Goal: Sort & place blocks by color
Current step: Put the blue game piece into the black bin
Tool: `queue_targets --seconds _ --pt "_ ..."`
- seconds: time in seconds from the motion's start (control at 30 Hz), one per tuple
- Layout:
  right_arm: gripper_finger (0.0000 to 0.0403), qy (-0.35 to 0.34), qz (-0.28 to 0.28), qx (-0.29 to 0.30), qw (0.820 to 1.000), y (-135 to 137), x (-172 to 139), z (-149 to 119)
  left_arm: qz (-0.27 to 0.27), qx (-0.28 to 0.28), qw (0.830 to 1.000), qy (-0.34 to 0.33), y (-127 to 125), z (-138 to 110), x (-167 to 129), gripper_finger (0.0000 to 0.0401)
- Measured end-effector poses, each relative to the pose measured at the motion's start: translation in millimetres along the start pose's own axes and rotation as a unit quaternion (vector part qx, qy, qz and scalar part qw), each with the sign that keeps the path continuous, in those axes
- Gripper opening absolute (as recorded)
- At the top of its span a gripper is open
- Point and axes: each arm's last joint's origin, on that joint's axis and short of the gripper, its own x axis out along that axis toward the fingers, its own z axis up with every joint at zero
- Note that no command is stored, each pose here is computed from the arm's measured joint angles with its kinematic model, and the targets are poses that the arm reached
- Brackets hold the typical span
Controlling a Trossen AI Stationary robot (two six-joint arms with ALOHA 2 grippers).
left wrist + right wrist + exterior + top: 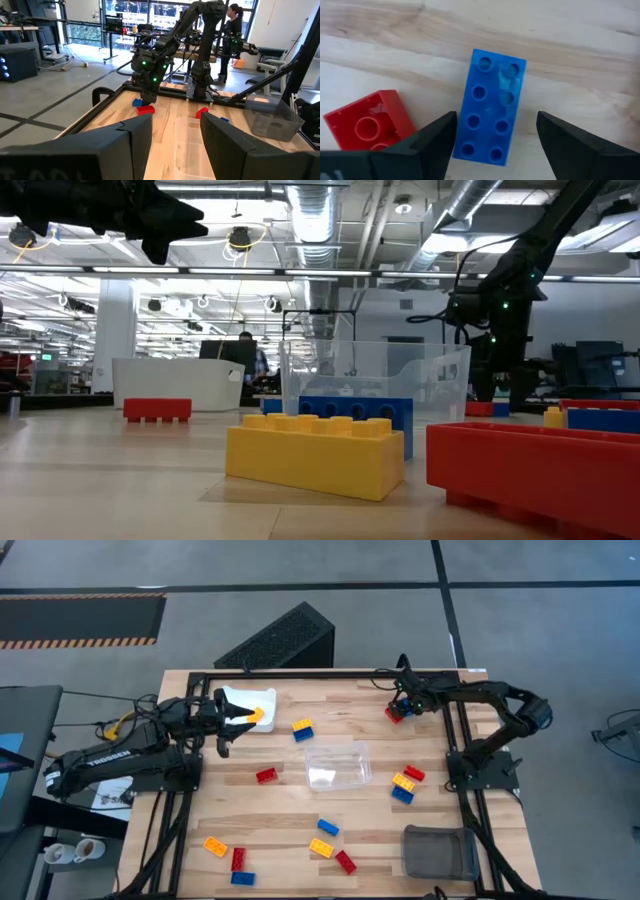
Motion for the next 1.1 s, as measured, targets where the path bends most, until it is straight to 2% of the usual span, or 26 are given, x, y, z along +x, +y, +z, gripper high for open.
queue_targets --seconds 0.23,0.47,0.6,0.8,0.93,1.1 --pt "0.0241 0.007 0.006 0.001 1.0 1 0 -1 -0.007 0.0 1.0 0.001 0 0 0 0.0153" --pt "0.0125 0.007 0.014 -0.018 1.0 0 -3 -1 -0.008 -0.001 1.0 0.001 0 0 0 0.0153" --pt "0.0125 -0.022 0.035 -0.026 0.999 4 -20 -1 -0.008 -0.014 1.0 0.001 -1 0 0 0.0153" --pt "0.0125 -0.092 0.097 -0.049 0.99 10 -69 -11 -0.008 -0.022 1.0 -0.002 -1 1 0 0.0153" --pt "0.0125 -0.146 0.163 -0.103 0.97 19 -105 -28 -0.008 -0.023 1.0 -0.004 -1 1 0 0.0153" --pt "0.0125 -0.187 0.243 -0.198 0.931 31 -141 -58 -0.009 -0.027 1.0 -0.006 -1 1 0 0.0153"
